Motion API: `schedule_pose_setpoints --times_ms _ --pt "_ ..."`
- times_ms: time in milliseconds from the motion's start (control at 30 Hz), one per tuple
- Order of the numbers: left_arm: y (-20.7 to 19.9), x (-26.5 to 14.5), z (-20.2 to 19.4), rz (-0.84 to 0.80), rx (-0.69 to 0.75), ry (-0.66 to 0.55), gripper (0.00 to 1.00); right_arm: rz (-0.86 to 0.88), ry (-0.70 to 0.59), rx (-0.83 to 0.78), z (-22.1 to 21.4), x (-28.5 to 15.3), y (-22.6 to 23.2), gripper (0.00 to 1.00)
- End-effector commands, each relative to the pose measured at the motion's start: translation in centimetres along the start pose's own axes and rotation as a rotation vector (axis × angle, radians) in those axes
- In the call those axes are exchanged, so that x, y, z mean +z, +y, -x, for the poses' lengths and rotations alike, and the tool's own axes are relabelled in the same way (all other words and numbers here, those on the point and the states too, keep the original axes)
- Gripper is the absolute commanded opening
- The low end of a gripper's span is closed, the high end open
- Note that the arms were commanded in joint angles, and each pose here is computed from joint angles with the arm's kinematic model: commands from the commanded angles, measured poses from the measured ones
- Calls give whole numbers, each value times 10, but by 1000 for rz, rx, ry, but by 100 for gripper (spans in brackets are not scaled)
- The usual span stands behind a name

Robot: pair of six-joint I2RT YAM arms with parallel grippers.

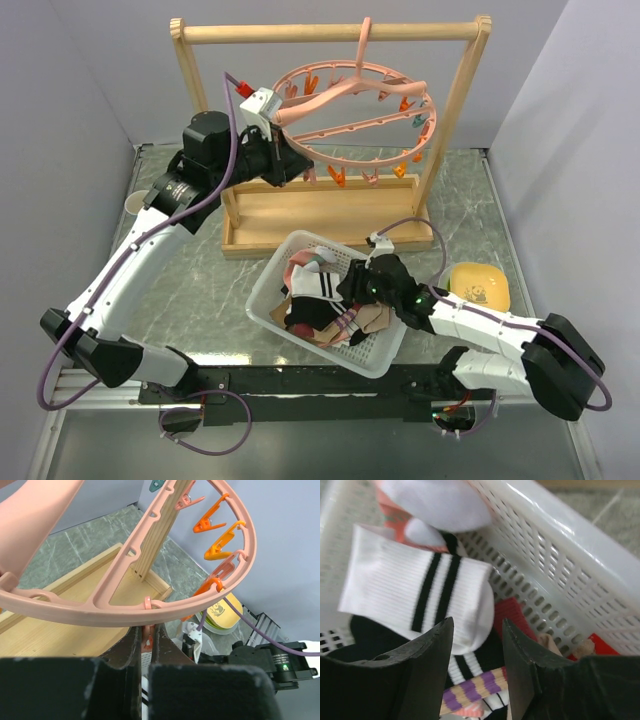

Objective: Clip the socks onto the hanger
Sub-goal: Adjust the sock in the bin.

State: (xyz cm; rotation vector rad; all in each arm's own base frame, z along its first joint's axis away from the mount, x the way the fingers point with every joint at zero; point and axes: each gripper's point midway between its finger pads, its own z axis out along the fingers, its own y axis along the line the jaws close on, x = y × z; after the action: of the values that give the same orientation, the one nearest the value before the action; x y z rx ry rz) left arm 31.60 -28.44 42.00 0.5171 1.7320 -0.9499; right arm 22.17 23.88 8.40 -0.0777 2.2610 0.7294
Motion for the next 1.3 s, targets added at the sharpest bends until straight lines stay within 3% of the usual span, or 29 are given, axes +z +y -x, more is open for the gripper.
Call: schedule_pose_setpoints --times_ms 0,533,633,767,933,1267 --pt "-14 -12 8 -39 23 -27 1 44 -55 24 15 8 13 49" --pt "-13 -10 6 -37 18 -21 1 95 -48 11 16 24 25 38" --pt "-12 -10 5 -35 18 -19 1 98 -52 1 17 24 26 31" --pt "-12 -10 5 -33 21 -18 1 107 -67 -20 23 22 29 11" --pt "-9 -9 2 -26 20 -12 1 130 -115 -55 37 4 36 0" --pt "-10 -1 3 -41 10 -8 2 257 -266 -290 76 -69 83 0"
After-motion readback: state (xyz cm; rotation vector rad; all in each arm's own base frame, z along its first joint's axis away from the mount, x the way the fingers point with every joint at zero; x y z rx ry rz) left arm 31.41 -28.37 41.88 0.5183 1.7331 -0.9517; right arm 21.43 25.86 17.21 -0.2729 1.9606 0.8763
